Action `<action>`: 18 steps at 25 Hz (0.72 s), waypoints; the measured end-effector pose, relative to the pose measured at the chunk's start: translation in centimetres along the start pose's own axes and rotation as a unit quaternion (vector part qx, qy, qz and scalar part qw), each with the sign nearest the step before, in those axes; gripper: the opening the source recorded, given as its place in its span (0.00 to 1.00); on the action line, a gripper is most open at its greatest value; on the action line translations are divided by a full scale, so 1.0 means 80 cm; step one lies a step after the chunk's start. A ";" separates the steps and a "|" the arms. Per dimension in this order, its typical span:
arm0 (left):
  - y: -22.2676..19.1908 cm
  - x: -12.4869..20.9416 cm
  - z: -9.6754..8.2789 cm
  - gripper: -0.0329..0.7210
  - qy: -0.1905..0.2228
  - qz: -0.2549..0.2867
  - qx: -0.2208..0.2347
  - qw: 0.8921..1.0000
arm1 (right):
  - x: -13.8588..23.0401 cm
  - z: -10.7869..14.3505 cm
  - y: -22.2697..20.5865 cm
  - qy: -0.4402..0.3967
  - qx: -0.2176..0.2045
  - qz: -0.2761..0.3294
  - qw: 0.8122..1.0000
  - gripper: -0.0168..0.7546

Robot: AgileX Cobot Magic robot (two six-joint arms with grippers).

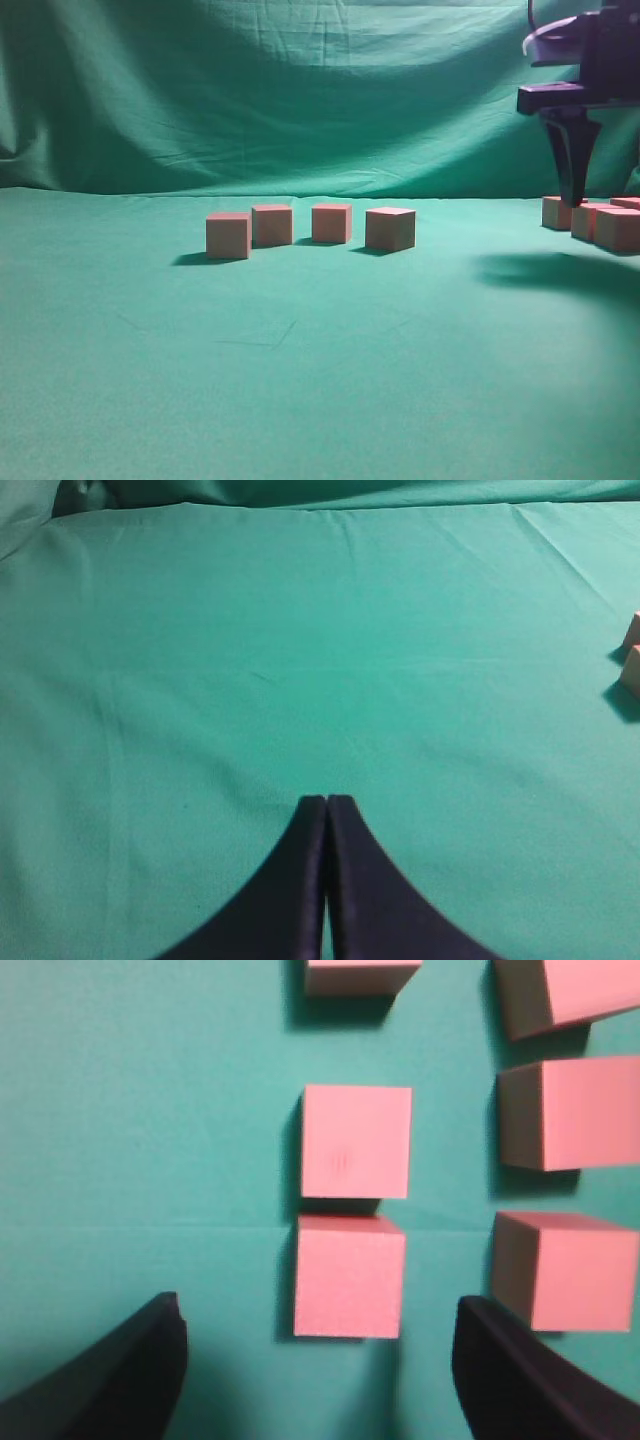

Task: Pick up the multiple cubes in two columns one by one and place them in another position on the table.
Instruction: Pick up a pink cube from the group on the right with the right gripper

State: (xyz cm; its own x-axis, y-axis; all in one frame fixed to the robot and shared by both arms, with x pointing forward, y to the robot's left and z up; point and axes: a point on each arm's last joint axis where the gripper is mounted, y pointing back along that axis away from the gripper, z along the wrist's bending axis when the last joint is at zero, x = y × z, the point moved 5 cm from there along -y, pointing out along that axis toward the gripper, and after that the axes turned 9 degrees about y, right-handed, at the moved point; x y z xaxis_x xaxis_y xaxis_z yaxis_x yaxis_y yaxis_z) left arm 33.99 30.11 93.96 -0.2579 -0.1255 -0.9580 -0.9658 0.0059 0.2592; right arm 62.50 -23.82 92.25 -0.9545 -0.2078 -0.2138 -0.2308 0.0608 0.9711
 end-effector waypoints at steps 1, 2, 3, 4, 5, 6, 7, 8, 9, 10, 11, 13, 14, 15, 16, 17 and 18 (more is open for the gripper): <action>0.000 0.000 0.000 0.04 0.000 0.000 0.000 1.000 | -0.001 0.001 -0.004 0.000 0.000 0.000 1.000 0.73; 0.000 0.000 0.000 0.04 0.000 0.000 0.000 1.000 | -0.001 0.001 -0.009 0.001 -0.001 0.003 1.000 0.73; 0.000 0.000 0.000 0.04 0.000 0.000 0.000 1.000 | -0.002 0.002 -0.013 0.001 -0.001 0.005 1.000 0.73; 0.000 0.000 0.000 0.04 0.000 0.000 0.000 1.000 | -0.002 0.002 -0.016 0.002 -0.001 0.005 1.000 0.73; 0.000 0.000 0.000 0.04 0.000 0.000 0.000 1.000 | -0.004 0.002 -0.020 0.002 -0.001 0.004 1.000 0.73; 0.000 0.000 0.000 0.04 0.000 0.000 0.000 1.000 | -0.005 0.003 -0.023 0.002 -0.002 0.003 1.000 0.73; 0.000 0.000 0.000 0.04 0.000 0.000 0.000 1.000 | -0.006 0.003 -0.027 0.003 -0.002 0.002 1.000 0.73; 0.000 0.000 0.000 0.04 0.000 0.000 0.000 1.000 | -0.007 0.004 -0.031 0.003 -0.002 0.001 1.000 0.73; 0.000 0.000 0.000 0.04 0.000 0.000 0.000 1.000 | -0.007 0.004 -0.034 0.003 -0.003 0.003 1.000 0.73; 0.000 0.000 0.000 0.04 0.000 0.000 0.000 1.000 | -0.007 0.005 -0.038 0.004 -0.003 0.004 1.000 0.73; 0.000 0.000 0.000 0.04 0.000 0.000 0.000 1.000 | -0.007 0.005 -0.040 0.004 -0.003 0.004 1.000 0.73; 0.000 0.000 0.000 0.04 0.000 0.000 0.000 1.000 | -0.008 0.006 -0.043 0.004 -0.004 0.003 1.000 0.73; 0.000 0.000 0.000 0.04 0.000 0.000 0.000 1.000 | -0.008 0.006 -0.044 0.005 -0.004 0.003 1.000 0.73; 0.000 0.000 0.000 0.04 0.000 0.000 0.000 1.000 | -0.009 0.006 -0.044 0.005 -0.004 0.001 1.000 0.73; 0.000 0.000 0.000 0.04 0.000 0.000 0.000 1.000 | -0.010 0.006 -0.044 0.005 -0.004 -0.002 1.000 0.67; 0.000 0.000 0.000 0.04 0.000 0.000 0.000 1.000 | -0.010 0.006 -0.044 0.006 -0.003 -0.003 1.000 0.62; 0.000 0.000 0.000 0.04 0.000 0.000 0.000 1.000 | -0.010 0.005 -0.044 0.006 -0.003 -0.003 1.000 0.57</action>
State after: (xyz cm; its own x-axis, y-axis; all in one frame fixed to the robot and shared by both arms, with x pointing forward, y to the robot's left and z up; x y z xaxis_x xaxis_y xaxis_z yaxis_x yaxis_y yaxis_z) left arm 33.99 30.11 93.96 -0.2579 -0.1255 -0.9580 -0.9658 0.0059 0.2592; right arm 64.03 -23.45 88.97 -0.9506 -0.2206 -0.2183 -0.2355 0.0546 0.9703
